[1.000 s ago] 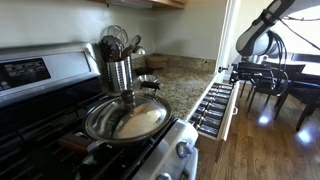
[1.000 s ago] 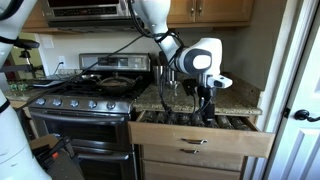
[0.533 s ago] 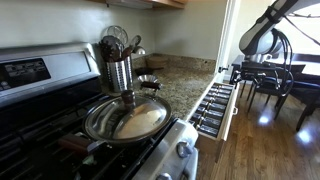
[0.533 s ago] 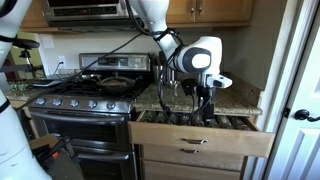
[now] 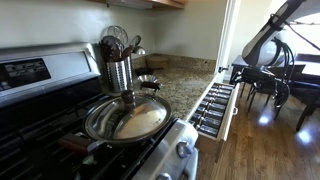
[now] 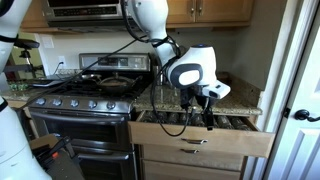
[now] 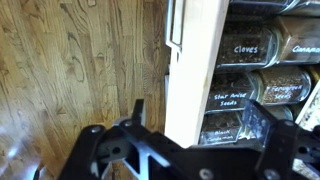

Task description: Close the drawer

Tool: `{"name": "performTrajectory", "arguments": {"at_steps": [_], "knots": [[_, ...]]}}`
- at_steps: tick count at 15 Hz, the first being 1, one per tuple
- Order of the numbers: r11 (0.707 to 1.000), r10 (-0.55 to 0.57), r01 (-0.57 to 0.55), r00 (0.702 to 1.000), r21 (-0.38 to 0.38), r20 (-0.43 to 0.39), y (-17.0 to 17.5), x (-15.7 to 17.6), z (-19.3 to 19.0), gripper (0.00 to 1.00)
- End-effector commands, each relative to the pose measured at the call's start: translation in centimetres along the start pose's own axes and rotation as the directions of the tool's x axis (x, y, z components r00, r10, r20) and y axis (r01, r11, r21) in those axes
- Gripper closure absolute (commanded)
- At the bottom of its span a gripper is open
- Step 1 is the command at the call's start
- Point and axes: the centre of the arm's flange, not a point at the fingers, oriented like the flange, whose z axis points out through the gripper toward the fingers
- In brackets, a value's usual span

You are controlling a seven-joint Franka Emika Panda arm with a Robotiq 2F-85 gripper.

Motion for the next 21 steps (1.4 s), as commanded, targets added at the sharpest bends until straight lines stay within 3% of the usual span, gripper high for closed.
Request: {"name": "performTrajectory", "arguments": {"at_steps": [1,3,5,8,11,13,17,21], "knots": [[0.996,0.033,-0.036,0.999,0.086,0.037,3.0,-1.9,-0.4,0.27],[0.991,0.040,-0.048,0.997,0.122,0.065,3.5,-2.3,-0.5,0.32],[0.988,0.047,-0.061,0.994,0.139,0.102,3.8,-2.3,-0.5,0.46],[0.989,0.063,-0.079,0.989,0.121,0.135,4.1,-1.9,0.3,0.66],[0.994,0.087,-0.097,0.980,0.050,0.177,4.7,-1.9,1.5,0.85],[0.994,0.083,-0.095,0.977,0.052,0.198,5.0,-1.9,2.4,0.95],[0.989,0.090,-0.112,0.973,0.095,0.211,3.8,-1.9,4.6,1.00],[0.987,0.104,-0.130,0.967,0.098,0.234,1.8,-1.5,6.9,0.95]]}}
